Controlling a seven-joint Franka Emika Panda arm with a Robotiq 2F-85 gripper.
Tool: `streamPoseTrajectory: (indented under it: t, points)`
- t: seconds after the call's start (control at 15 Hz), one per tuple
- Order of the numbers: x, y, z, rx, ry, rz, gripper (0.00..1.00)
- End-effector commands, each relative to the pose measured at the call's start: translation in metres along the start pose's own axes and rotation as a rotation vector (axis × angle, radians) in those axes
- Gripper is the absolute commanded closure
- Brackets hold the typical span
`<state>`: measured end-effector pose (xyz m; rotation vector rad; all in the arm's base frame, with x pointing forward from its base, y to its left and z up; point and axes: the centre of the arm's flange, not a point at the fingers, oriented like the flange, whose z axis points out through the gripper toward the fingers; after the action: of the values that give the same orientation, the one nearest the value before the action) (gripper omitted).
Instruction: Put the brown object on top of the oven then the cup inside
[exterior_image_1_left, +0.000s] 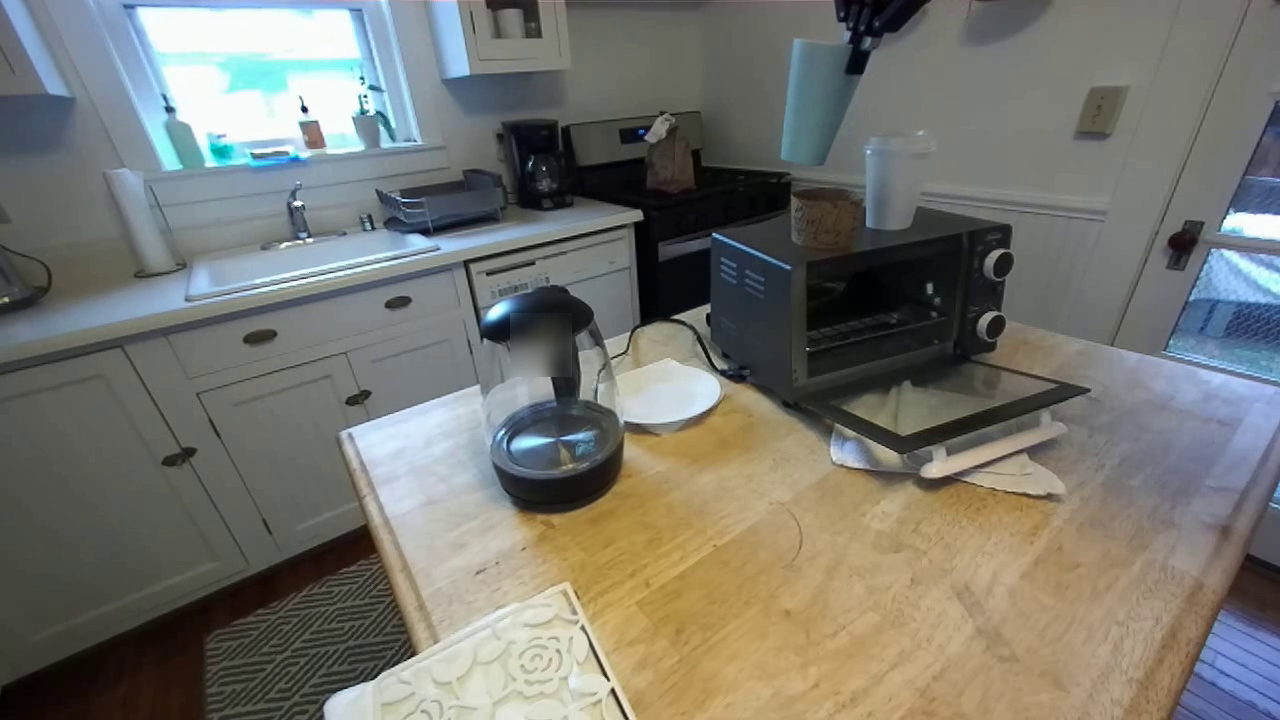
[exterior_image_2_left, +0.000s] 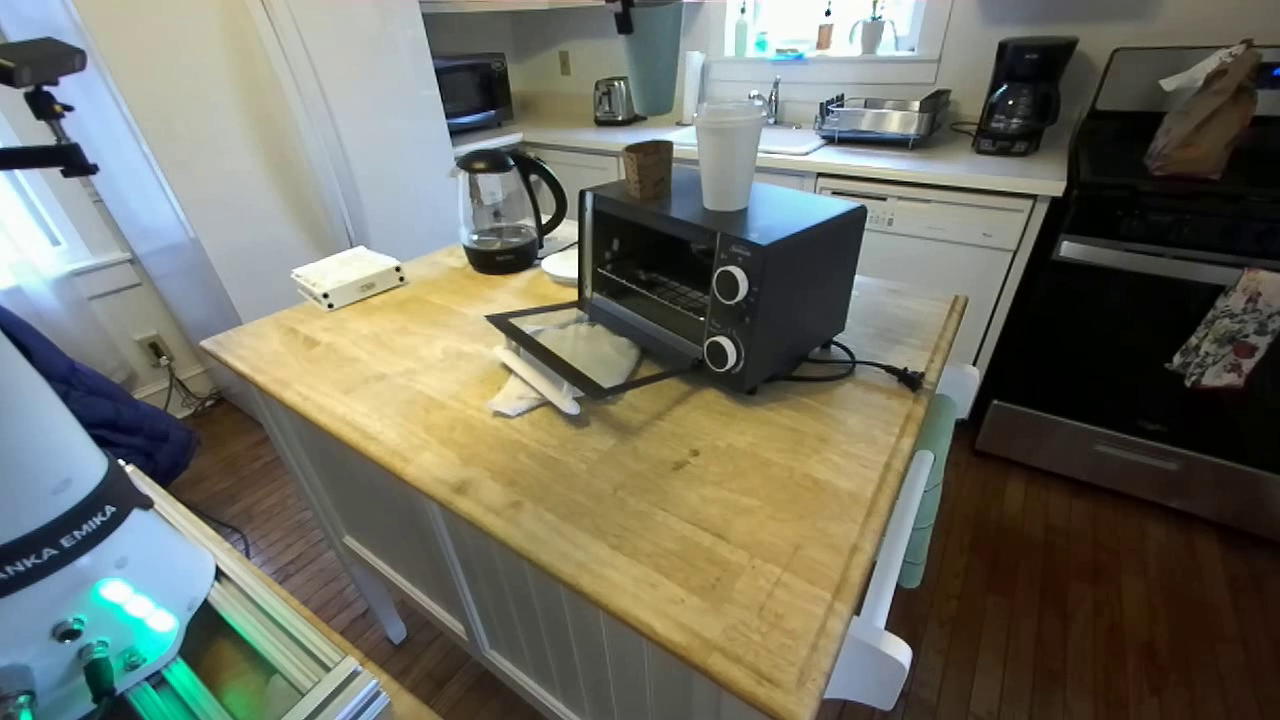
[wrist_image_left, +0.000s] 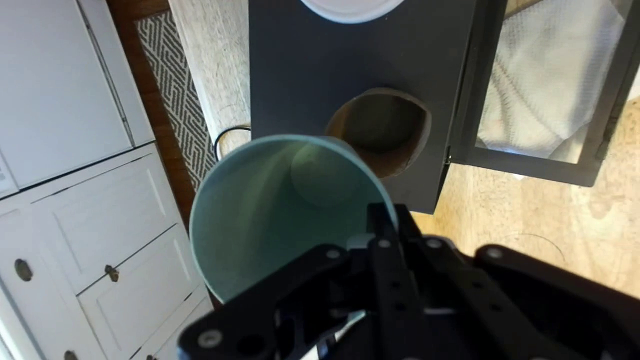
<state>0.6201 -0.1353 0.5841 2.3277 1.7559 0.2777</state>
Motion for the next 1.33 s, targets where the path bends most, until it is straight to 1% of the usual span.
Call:
streamPoseTrajectory:
  t: [0.0, 0.13, 0.6, 0.8, 1.07, 1.27]
  points:
    - [0.001, -0.004, 0.005, 0.058, -0.043, -0.027, 0.99]
    - [0.001, -0.009, 0.011, 0.090, -0.049, -0.033, 0.99]
    - [-0.003, -0.017, 0.020, 0.145, -0.094, -0.043, 0.99]
    - [-0.003, -0.019, 0.029, 0.126, -0.079, -0.058, 0.99]
    - [-0.003, -0.012, 0.040, 0.088, -0.079, -0.061, 0.99]
    - [-0.005, -0.009, 0.048, 0.098, -0.098, -0.047, 0.99]
